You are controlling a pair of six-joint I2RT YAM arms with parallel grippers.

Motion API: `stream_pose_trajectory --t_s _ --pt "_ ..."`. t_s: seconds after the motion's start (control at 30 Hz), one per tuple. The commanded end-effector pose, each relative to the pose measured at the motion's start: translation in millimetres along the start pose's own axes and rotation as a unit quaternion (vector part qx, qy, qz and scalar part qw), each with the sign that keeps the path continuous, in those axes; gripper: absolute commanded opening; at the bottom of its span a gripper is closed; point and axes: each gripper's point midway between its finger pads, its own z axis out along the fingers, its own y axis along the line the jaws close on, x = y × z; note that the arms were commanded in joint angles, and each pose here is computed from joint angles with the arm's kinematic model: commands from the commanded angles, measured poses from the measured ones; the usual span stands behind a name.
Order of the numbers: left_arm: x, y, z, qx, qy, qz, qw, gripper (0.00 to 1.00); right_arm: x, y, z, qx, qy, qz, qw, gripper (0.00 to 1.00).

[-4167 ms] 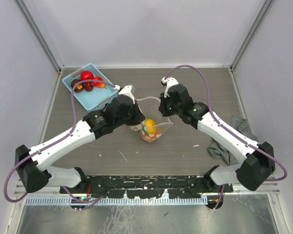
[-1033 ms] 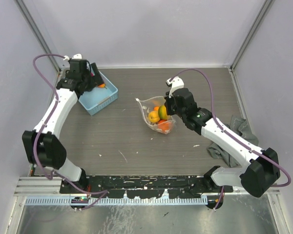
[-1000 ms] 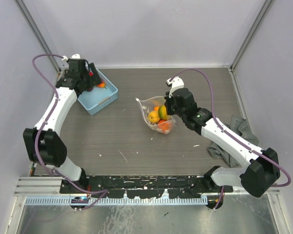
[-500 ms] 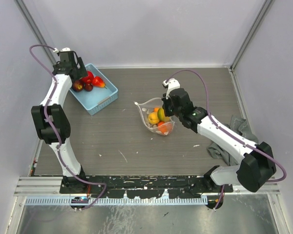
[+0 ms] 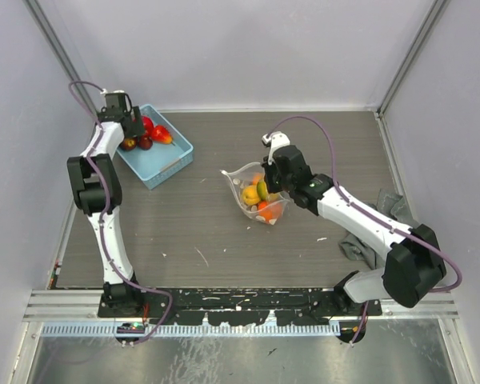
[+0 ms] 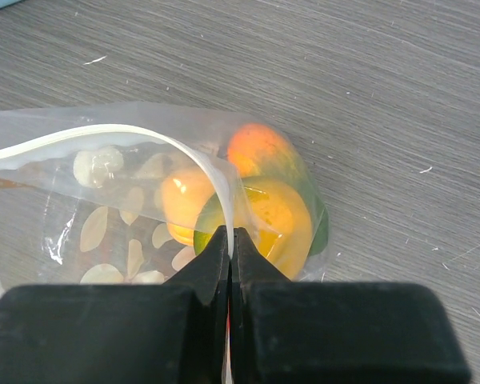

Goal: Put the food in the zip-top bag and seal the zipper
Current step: Pick up the fake fruit from the bin.

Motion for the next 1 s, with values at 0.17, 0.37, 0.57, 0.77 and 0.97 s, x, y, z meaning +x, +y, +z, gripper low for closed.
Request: stream_pose_trajectory --t_s 0.17,0.37,0.57,0.77,0.97 --pt "2 -6 37 0.034 0.008 -0.009 0.999 0.95 -17 3 6 -0.002 -0.010 0.001 1.000 0.00" --pt "8 -10 39 0.049 0.018 -0.006 0.999 0.88 -13 2 10 0.001 -0.003 -0.001 1.000 0.00" --pt "-6 -14 21 0.070 -0.002 -0.007 0.998 0.61 -14 4 9 -0.005 -0.005 0.000 1.000 0.00" --pt "-29 -16 -15 0.092 -0.027 -0.019 0.995 0.47 -18 4 4 -0.007 -0.012 -0.001 1.000 0.00" --pt "-43 -14 -64 0.110 -0.047 -0.036 0.992 0.45 -23 4 -2 -0.010 -0.021 -0.001 1.000 0.00"
